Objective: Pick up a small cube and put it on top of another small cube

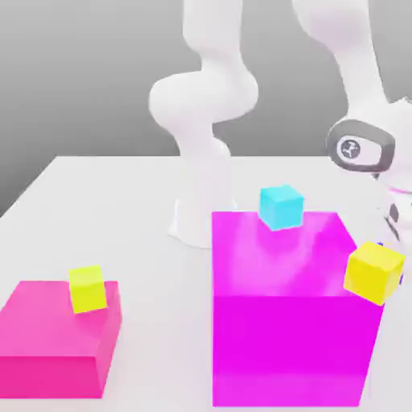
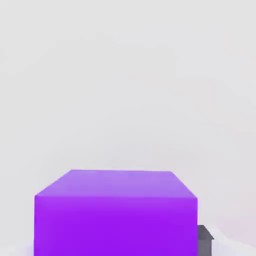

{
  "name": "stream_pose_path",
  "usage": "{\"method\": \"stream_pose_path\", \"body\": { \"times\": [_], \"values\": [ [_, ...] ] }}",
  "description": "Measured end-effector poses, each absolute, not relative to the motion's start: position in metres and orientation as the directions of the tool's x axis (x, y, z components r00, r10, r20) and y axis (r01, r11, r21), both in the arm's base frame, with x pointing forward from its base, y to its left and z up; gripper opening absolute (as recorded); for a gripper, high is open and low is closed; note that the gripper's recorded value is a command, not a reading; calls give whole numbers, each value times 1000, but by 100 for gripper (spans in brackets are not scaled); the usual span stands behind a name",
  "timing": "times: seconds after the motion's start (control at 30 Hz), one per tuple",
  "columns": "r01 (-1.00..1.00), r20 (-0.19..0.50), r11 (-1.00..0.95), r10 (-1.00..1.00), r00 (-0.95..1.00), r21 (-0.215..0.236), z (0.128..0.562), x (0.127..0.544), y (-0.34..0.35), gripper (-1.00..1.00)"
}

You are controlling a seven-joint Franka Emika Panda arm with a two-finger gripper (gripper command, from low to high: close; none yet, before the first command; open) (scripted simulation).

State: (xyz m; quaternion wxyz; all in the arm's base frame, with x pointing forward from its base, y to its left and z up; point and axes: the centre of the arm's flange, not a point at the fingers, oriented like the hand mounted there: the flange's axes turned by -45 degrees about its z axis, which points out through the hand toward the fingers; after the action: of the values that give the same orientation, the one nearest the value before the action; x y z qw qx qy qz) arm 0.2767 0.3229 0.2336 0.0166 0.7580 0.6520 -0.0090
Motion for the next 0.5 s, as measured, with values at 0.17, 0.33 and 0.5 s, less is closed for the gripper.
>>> {"method": "stream_pose_path", "body": {
  "times": [0.17,0.33,0.5],
  "values": [
    [958,-48,-287,956,288,26,297,304,290,-100],
    [903,-56,-427,902,429,38,360,320,246,-100],
    [826,-49,-562,825,563,37,414,321,191,-100]
  ]
}}
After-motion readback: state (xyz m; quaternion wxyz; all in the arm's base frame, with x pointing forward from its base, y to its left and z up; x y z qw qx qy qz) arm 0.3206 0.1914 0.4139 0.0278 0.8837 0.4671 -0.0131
